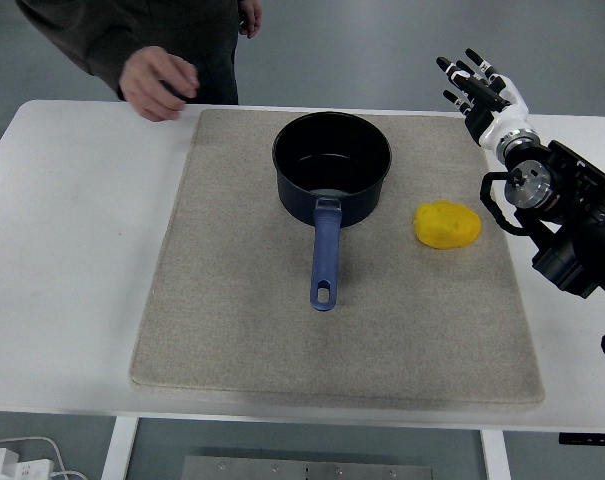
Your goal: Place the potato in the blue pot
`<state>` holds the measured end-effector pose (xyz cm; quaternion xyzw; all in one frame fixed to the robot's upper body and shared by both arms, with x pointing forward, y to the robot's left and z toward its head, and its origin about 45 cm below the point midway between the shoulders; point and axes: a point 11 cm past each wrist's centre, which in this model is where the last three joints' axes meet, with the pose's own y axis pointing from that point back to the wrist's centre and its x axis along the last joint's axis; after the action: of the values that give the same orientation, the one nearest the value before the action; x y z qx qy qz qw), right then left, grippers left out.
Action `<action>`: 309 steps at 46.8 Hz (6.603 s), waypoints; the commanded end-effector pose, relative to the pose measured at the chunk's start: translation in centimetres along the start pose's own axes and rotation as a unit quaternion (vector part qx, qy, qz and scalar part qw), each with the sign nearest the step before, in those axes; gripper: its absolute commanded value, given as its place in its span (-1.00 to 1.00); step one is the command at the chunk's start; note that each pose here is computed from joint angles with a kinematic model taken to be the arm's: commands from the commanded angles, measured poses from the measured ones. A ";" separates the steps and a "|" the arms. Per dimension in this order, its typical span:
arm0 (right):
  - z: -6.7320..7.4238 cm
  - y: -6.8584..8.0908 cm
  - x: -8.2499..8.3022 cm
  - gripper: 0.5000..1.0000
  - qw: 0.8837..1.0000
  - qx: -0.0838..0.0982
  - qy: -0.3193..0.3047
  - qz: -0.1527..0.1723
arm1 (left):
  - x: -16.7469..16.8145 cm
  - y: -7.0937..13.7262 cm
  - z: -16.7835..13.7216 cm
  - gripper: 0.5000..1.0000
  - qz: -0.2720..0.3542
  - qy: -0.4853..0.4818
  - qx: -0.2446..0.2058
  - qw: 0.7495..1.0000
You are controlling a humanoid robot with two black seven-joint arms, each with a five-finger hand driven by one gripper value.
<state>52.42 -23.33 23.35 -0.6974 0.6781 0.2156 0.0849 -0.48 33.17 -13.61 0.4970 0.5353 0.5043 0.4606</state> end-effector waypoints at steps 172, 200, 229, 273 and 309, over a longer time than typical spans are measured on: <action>2.0 10.3 4.5 0.65 0.718 0.006 0.616 -0.324 | 0.1 0.0 0.0 0.99 0.001 0.002 -0.001 1.000; 2.4 10.5 5.4 -1.00 0.720 0.006 0.615 -0.320 | 0.1 0.0 -0.1 0.99 0.001 0.003 0.000 1.000; 2.3 10.5 5.0 -1.00 0.720 0.016 0.611 -0.328 | 0.1 0.0 0.0 0.99 0.002 0.002 0.000 1.000; 3.3 10.8 5.4 -1.00 0.725 0.011 0.606 -0.327 | 0.0 0.0 0.0 0.99 0.000 -0.001 0.000 1.000; -2.6 8.3 -0.4 -1.00 0.727 0.077 0.596 -0.333 | -0.4 0.0 0.0 0.99 -0.005 -0.001 0.000 1.000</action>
<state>44.32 -25.70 26.29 -0.8527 0.3342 -0.3328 -0.2248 -0.47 32.84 -13.65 0.4953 0.5372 0.5012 0.4635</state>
